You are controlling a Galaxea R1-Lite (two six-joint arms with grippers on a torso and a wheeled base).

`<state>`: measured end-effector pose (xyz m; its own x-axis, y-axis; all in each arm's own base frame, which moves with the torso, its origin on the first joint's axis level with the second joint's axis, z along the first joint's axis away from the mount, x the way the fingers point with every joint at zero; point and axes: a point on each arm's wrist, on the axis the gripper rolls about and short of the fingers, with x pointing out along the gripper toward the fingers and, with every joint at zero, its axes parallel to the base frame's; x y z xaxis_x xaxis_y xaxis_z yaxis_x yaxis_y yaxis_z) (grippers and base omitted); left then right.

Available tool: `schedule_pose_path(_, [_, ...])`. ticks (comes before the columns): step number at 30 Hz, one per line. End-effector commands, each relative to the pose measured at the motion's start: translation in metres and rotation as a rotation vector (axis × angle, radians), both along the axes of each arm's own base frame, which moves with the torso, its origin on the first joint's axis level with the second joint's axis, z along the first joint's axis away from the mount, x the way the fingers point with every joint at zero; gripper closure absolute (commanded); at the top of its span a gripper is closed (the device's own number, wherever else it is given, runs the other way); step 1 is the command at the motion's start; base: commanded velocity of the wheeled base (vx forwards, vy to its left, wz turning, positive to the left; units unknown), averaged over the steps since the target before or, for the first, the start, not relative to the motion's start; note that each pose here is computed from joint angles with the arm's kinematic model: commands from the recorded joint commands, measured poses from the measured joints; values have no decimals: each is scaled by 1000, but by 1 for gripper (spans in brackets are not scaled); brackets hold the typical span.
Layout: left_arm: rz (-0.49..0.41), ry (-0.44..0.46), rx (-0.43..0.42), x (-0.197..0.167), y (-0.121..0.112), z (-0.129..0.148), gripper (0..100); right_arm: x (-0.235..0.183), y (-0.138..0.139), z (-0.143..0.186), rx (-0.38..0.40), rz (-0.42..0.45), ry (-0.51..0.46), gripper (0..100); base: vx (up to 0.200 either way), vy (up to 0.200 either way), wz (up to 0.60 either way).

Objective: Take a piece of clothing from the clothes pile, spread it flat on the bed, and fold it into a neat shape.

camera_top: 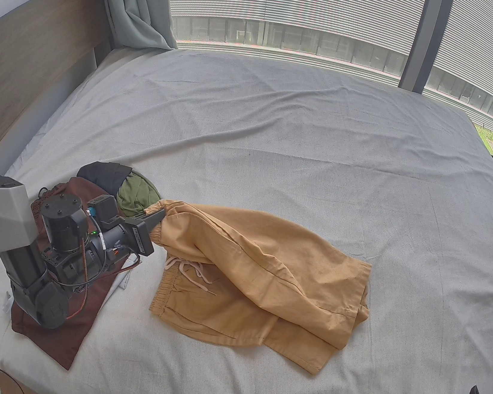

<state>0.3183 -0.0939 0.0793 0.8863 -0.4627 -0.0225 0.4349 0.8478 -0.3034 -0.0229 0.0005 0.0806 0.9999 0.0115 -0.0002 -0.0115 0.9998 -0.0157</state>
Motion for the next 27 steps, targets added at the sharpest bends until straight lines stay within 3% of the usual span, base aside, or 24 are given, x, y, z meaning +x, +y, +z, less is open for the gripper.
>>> schedule_pose_path(1, [18,6,1,3,6,-3,100,0,0,-5,-1,1,1,0,0,0,0])
schedule_pose_path(15, [13,16,4,0,5,-5,100,0,0,-3,-3,5,-17,0,0,0,0])
schedule_pose_path(17, [13,16,4,-2,5,-4,100,-5,0,23,-14,6,-154,0,0,0,0])
schedule_pose_path(20, [12,15,4,-2,5,-3,100,-6,0,56,-11,12,-186,0,0,0,0])
schedule_pose_path(22, [12,18,5,-2,5,-4,100,4,0,69,-3,33,-131,0,0,0,0])
schedule_pose_path(27, [7,19,5,-2,4,-4,100,25,0,62,7,63,54,0,0,0,0])
